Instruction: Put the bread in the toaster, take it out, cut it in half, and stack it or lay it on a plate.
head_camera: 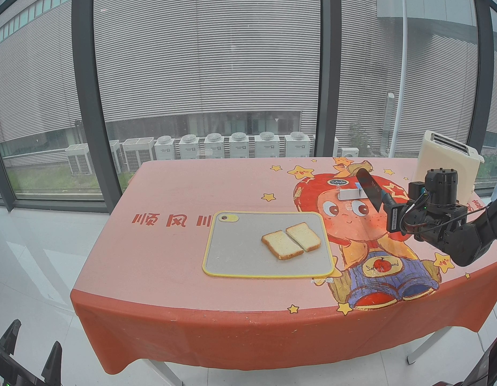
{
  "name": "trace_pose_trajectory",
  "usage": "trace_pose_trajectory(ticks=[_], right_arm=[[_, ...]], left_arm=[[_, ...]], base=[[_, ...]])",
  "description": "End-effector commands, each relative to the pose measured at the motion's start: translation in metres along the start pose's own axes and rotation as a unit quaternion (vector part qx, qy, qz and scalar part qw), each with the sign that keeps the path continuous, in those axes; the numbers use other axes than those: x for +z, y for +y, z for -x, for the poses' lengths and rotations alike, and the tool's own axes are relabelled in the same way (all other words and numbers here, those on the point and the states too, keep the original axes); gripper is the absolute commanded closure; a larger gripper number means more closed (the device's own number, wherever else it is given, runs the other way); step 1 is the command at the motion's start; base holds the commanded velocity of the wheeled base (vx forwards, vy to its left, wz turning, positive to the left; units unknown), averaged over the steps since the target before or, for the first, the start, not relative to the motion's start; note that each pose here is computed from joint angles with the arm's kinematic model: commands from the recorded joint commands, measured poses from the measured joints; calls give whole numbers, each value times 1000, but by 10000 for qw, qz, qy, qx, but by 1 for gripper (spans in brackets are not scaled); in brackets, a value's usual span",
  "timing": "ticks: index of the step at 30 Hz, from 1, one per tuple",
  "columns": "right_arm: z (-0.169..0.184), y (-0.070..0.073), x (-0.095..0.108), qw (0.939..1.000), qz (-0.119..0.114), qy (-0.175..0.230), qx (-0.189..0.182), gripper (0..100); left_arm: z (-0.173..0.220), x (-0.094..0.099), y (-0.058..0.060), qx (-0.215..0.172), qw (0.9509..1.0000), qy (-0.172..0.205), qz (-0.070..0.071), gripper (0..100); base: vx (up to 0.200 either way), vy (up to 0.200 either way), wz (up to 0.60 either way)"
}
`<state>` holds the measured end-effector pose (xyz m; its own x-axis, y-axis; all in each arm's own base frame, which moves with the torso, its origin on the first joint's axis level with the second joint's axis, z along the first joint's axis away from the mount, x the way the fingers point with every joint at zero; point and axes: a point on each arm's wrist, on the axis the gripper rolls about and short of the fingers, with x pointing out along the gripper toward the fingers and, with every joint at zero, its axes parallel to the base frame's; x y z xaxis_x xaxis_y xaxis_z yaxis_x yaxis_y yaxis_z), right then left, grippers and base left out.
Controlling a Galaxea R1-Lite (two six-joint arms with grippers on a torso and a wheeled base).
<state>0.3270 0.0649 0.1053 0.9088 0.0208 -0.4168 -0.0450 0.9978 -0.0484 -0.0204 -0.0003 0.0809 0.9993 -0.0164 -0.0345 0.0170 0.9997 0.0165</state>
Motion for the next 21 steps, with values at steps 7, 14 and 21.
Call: trace_pose_trajectory(ticks=[7, 14, 21], right_arm=[[1, 1, 2, 10000, -2, -42, 16, 100], [2, 1, 2, 10000, 8, -42, 22, 100], [2, 2, 2, 10000, 30, -43, 29, 100]], left_arm=[[-1, -5, 0, -4, 10000, 96, 2, 0], [-1, -5, 0, -4, 10000, 96, 2, 0], [-1, -5, 0, -4, 10000, 96, 2, 0]], base=[[0, 0, 0], [0, 0, 0], [0, 0, 0]])
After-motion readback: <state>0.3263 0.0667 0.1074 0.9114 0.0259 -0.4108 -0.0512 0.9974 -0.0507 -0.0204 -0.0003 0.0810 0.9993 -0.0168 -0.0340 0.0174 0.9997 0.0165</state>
